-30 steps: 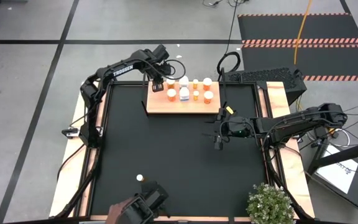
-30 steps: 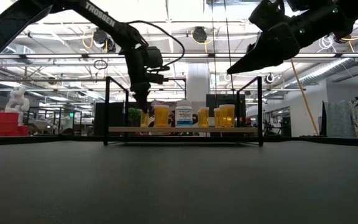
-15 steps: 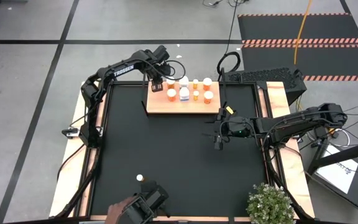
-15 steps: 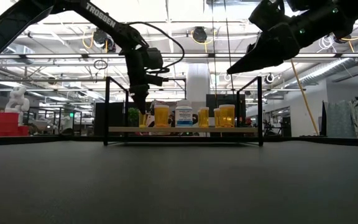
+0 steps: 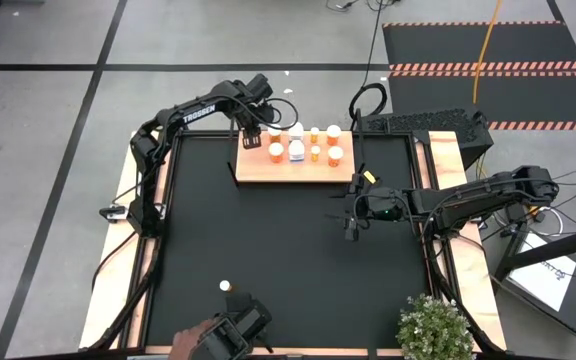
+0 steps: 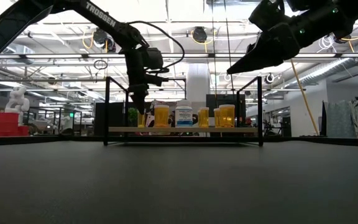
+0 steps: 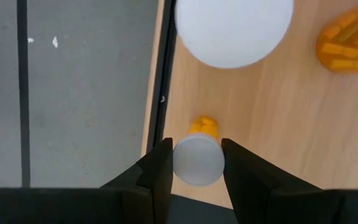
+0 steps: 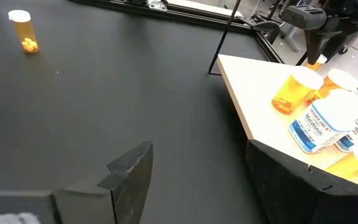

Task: Pick and place medicine bottles onto shelf by color
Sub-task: Put the right big orange pill bottle on the shelf, then put the small orange pill bottle aligned with the other small orange pill bottle on the shelf

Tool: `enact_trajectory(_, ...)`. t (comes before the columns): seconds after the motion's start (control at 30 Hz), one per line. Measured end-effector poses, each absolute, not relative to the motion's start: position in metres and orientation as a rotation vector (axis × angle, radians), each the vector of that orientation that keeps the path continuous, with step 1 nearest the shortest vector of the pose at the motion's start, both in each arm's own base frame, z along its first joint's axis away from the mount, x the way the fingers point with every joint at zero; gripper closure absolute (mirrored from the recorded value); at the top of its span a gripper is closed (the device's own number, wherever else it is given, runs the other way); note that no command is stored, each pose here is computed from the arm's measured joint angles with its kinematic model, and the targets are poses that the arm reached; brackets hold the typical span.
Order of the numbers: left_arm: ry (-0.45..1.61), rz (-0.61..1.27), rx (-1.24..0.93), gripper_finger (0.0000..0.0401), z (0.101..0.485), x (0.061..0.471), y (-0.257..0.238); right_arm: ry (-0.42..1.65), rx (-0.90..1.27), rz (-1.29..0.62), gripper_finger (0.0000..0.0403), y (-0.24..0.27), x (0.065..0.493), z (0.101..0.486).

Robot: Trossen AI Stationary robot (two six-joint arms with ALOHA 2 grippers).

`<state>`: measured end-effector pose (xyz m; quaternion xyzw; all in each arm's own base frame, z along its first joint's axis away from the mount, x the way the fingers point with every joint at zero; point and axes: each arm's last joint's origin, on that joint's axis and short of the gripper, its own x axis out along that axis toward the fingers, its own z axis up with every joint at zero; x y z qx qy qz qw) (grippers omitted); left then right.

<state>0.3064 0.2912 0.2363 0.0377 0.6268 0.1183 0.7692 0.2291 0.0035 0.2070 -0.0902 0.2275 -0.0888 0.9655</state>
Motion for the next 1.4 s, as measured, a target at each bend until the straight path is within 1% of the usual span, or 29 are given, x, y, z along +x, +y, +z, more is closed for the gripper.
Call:
enact_trajectory(0.23,1.363,0.25,0.081,0.0272,0.236,0.309,0.288,0.46,-0.183,-0.18,0.0152,0.004,0.229,0.207)
enact_trajectory(0.33,1.368,0.269,0.075,0.0262,0.236,0.309,0.288,0.46,-0.183,-0.18,0.0152,0.004,0.229,0.207)
enact_trajectory(0.57,1.363,0.288,0.056,0.0185,0.234,0.31,0.288,0.461,-0.183,-0.18,0.0152,0.004,0.229,0.207)
enact_trajectory(0.67,1.359,0.292,0.057,0.016,0.236,0.311,0.286,0.46,-0.183,-0.18,0.0152,0.004,0.229,0.207)
enact_trajectory(0.8,1.318,0.322,0.089,0.0148,0.257,0.31,0.276,0.461,-0.183,-0.18,0.0152,0.004,0.229,0.207)
enact_trajectory(0.97,1.242,0.378,0.127,0.0146,0.293,0.307,0.255,0.461,-0.183,-0.18,0.0152,0.004,0.229,0.207)
enact_trajectory(1.1,1.173,0.403,0.118,0.0146,0.32,0.305,0.232,0.46,-0.176,-0.181,0.0152,0.004,0.229,0.207)
enact_trajectory(1.27,1.163,0.347,0.112,0.0146,0.342,0.305,0.187,0.464,-0.176,-0.181,0.0152,0.004,0.229,0.207)
enact_trajectory(1.4,1.171,0.268,0.131,0.0146,0.352,0.31,0.146,0.472,-0.164,-0.184,0.0152,0.003,0.229,0.206)
